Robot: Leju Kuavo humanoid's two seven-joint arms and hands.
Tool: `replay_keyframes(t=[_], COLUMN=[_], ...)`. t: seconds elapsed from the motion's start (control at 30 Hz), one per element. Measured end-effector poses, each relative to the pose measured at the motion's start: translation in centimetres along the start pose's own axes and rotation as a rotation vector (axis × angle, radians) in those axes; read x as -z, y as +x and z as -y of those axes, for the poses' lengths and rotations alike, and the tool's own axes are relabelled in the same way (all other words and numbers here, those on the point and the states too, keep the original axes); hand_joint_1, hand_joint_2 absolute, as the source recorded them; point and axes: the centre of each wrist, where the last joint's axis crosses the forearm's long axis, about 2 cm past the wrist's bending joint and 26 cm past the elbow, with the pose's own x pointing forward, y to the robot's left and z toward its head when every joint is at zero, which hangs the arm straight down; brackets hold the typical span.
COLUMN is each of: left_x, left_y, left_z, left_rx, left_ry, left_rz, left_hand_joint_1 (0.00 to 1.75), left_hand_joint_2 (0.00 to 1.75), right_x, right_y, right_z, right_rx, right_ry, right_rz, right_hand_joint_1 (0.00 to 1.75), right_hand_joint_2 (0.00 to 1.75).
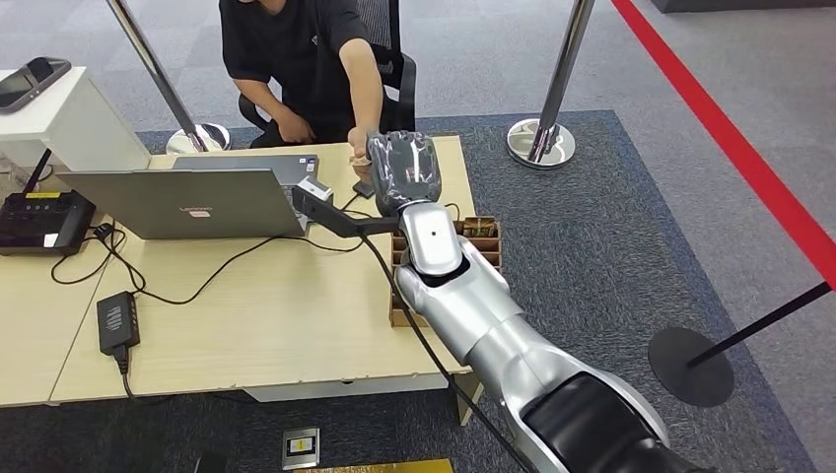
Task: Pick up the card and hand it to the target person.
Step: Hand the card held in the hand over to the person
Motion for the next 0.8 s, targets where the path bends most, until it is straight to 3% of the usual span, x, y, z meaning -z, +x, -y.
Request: replay_keyframes(t=[0.07, 0.1, 0.23, 0.37, 0.8], left_x=[-0.01, -0.01, -0.02, -0.02, -0.15], left_y=[-0.03, -0.04, -0.07, -0.09, -0.59], left_z=[0.01, 0.01, 0.02, 0.02, 0.16], left_rx=[0.000, 0.000, 0.000, 0.000, -0.008], left_ry=[0.000, 0.000, -0.001, -0.001, -0.003], left_rz=[-0.001, -0.001, 0.000, -0.001, -0.008], left_hand_joint_1=[0.00, 0.00, 0.00, 0.00, 0.00], left_hand_joint_2=[0.00, 0.00, 0.00, 0.00, 0.00], right_x=[-0.12, -0.17, -0.26, -0.33, -0.85], right_y=[-0.06, -0.06, 0.16, 0.35, 0.08], right_z=[-0.21, -0.28, -0.45, -0.55, -0.89], right_rx=[-0.002, -0.002, 0.003, 0.010, 0.058], right_ry=[0.013, 0.018, 0.034, 0.042, -0.023], right_rz=[0.002, 0.005, 0.018, 0.024, 0.020], right_hand_joint_1=[0.12, 0.00, 0.00, 0.00, 0.00], right_hand_joint_2=[1.75, 1.75, 1.75, 0.00, 0.00])
